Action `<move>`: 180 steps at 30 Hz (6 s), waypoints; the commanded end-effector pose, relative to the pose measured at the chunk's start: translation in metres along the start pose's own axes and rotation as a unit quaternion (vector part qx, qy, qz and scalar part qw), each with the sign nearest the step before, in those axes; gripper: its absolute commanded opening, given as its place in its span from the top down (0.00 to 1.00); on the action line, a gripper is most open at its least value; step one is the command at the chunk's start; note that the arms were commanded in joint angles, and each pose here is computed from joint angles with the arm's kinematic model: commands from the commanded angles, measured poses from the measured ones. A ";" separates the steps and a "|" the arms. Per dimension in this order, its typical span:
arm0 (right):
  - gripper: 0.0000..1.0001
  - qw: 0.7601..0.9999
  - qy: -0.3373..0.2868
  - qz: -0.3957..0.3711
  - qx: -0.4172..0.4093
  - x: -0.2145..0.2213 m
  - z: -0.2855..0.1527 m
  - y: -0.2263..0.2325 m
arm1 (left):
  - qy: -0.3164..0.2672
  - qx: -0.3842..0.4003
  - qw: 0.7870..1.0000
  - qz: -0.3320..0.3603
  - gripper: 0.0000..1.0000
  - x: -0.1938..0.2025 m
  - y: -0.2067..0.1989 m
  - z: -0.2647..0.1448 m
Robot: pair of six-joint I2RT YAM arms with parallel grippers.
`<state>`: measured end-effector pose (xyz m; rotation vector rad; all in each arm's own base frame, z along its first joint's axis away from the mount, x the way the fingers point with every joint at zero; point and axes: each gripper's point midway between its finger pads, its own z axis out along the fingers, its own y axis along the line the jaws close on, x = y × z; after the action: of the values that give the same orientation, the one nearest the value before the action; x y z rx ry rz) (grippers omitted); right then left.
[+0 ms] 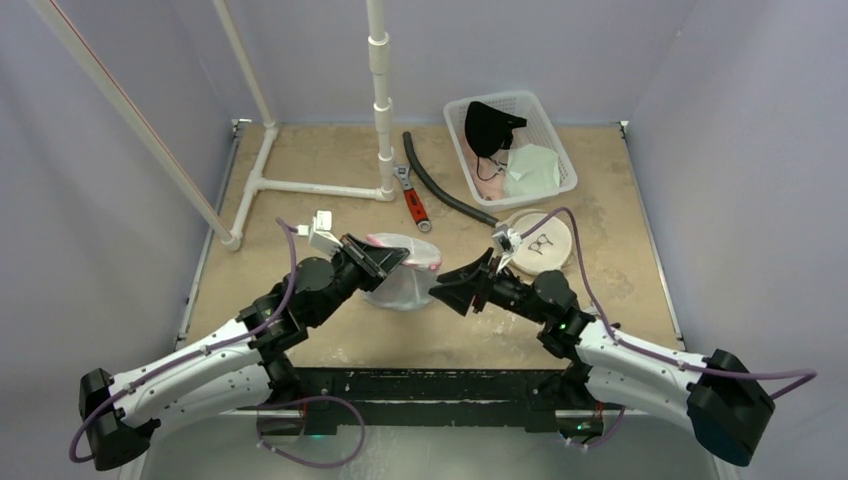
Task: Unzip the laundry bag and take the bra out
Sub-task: Unzip the laundry bag at the center of the board.
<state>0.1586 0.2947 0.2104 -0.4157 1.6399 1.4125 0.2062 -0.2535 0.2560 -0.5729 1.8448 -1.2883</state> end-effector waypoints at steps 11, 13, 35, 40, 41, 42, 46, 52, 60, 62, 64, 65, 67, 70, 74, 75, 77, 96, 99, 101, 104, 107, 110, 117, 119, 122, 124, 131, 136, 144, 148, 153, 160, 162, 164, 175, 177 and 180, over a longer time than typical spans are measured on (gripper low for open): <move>0.45 0.991 -0.054 0.051 -0.107 -0.053 0.005 0.039 | -0.026 0.060 0.998 -0.005 1.00 -0.025 -0.049 -0.015; 0.45 0.991 -0.053 0.054 -0.110 -0.053 0.006 0.040 | -0.025 0.061 0.998 -0.005 1.00 -0.025 -0.050 -0.015; 0.44 0.993 -0.050 0.069 -0.087 -0.049 0.011 0.025 | -0.019 0.061 0.998 -0.005 1.00 -0.025 -0.054 -0.019; 0.44 0.992 -0.051 0.071 -0.091 -0.051 0.015 0.026 | -0.014 0.068 0.998 -0.009 1.00 -0.024 -0.058 -0.019; 0.44 0.992 -0.050 0.071 -0.090 -0.051 0.016 0.025 | -0.014 0.068 0.998 -0.009 1.00 -0.024 -0.058 -0.019; 0.44 0.992 -0.051 0.071 -0.092 -0.052 0.016 0.025 | -0.014 0.069 0.997 -0.009 1.00 -0.024 -0.059 -0.019; 0.44 0.992 -0.051 0.073 -0.093 -0.051 0.017 0.025 | -0.015 0.073 0.997 -0.010 1.00 -0.025 -0.062 -0.021; 0.50 0.990 -0.059 0.073 -0.109 -0.057 0.017 0.031 | -0.011 0.071 0.997 -0.011 1.00 -0.023 -0.060 -0.019; 0.57 0.987 -0.065 0.073 -0.125 -0.061 0.016 0.038 | -0.010 0.067 0.998 -0.011 1.00 -0.022 -0.058 -0.018; 0.58 0.987 -0.066 0.073 -0.126 -0.061 0.015 0.039 | -0.012 0.068 0.998 -0.011 1.00 -0.023 -0.058 -0.019; 0.61 0.987 -0.067 0.073 -0.126 -0.061 0.014 0.040 | -0.013 0.067 0.998 -0.011 1.00 -0.023 -0.058 -0.019; 0.63 0.987 -0.067 0.072 -0.126 -0.061 0.014 0.040 | -0.014 0.067 0.998 -0.011 1.00 -0.023 -0.058 -0.018; 0.65 0.987 -0.067 0.072 -0.127 -0.061 0.013 0.040 | -0.014 0.067 0.998 -0.011 1.00 -0.023 -0.058 -0.018; 0.66 0.987 -0.066 0.072 -0.126 -0.061 0.013 0.040 | -0.017 0.067 0.998 -0.012 1.00 -0.024 -0.057 -0.019; 0.68 0.988 -0.067 0.071 -0.122 -0.060 0.013 0.038 | -0.017 0.068 0.998 -0.012 1.00 -0.024 -0.058 -0.019; 0.68 0.988 -0.066 0.071 -0.120 -0.060 0.013 0.038 | -0.017 0.068 0.997 -0.012 1.00 -0.025 -0.058 -0.019; 0.69 0.988 -0.064 0.070 -0.118 -0.058 0.013 0.036 | -0.018 0.068 0.997 -0.012 1.00 -0.025 -0.057 -0.020; 1.00 0.992 -0.051 0.070 -0.094 -0.049 0.014 0.025 | -0.023 0.067 0.997 -0.011 1.00 -0.028 -0.057 -0.023; 1.00 0.994 -0.049 0.060 -0.076 -0.049 0.015 0.020 | -0.024 0.065 0.998 -0.009 1.00 -0.028 -0.056 -0.023; 1.00 0.997 -0.048 0.039 -0.049 -0.051 0.016 0.011 | -0.026 0.062 0.998 -0.006 1.00 -0.029 -0.054 -0.023; 1.00 0.999 -0.047 0.001 0.027 -0.055 0.016 -0.013 | -0.028 0.058 0.998 -0.001 1.00 -0.030 -0.053 -0.024; 1.00 0.996 -0.037 -0.017 0.081 -0.053 0.012 -0.031 | -0.028 0.054 0.998 0.003 1.00 -0.030 -0.051 -0.023; 1.00 0.990 -0.030 -0.034 0.137 -0.053 0.006 -0.051 | -0.026 0.050 0.998 0.008 1.00 -0.028 -0.048 -0.022; 1.00 0.956 -0.035 -0.071 0.282 -0.058 -0.024 -0.098 | -0.037 0.022 0.998 0.043 1.00 -0.028 -0.031 -0.013; 1.00 0.950 -0.043 -0.075 0.299 -0.059 -0.035 -0.102 | -0.045 0.004 0.997 0.062 1.00 -0.028 -0.021 -0.005; 1.00 0.948 -0.050 -0.078 0.305 -0.054 -0.044 -0.104 | -0.045 -0.026 0.994 0.098 0.89 -0.025 0.001 0.016; 1.00 0.946 -0.048 -0.076 0.312 -0.050 -0.047 -0.107 | -0.037 -0.020 0.992 0.116 0.65 -0.021 0.005 0.035; 1.00 0.942 -0.037 -0.073 0.324 -0.030 -0.045 -0.112 | -0.017 -0.066 0.992 0.106 0.31 -0.014 0.038 0.049; 1.00 0.941 -0.024 -0.073 0.328 -0.014 -0.041 -0.116 | -0.001 -0.054 0.998 0.017 0.29 -0.006 0.036 0.028; 1.00 0.941 -0.020 -0.073 0.331 -0.008 -0.043 -0.118 | 0.071 -0.053 0.996 -0.033 0.20 0.073 0.029 0.050; 1.00 0.943 -0.020 -0.075 0.323 -0.010 -0.046 -0.113 | 0.072 -0.025 0.995 -0.066 0.19 0.083 0.023 0.070; 1.00 0.948 -0.019 -0.076 0.309 -0.009 -0.047 -0.107 | 0.082 -0.031 0.993 -0.074 0.22 0.090 0.022 0.095; 1.00 0.950 -0.015 -0.077 0.304 -0.006 -0.048 -0.106 | 0.072 -0.029 0.992 -0.097 0.37 0.089 0.023 0.114; 1.00 0.950 -0.012 -0.078 0.301 -0.006 -0.047 -0.105 | 0.071 -0.034 0.992 -0.099 0.40 0.089 0.026 0.120; 1.00 0.951 -0.011 -0.079 0.300 -0.006 -0.046 -0.104 | 0.070 -0.039 0.992 -0.101 0.43 0.090 0.030 0.125; 1.00 0.954 -0.006 -0.083 0.289 -0.004 -0.045 -0.100 | 0.066 -0.065 0.992 -0.091 0.83 0.085 0.054 0.144; 1.00 0.953 -0.006 -0.083 0.291 -0.004 -0.045 -0.101 | 0.067 -0.057 0.993 -0.080 0.99 0.078 0.051 0.141; 1.00 0.952 -0.009 -0.085 0.294 -0.007 -0.044 -0.101 | 0.073 -0.051 0.995 -0.042 1.00 0.067 0.047 0.133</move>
<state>0.2165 0.2212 0.1406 -0.1792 1.9040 0.7407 0.2693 -0.3714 0.1386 -0.7462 2.0877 -1.3358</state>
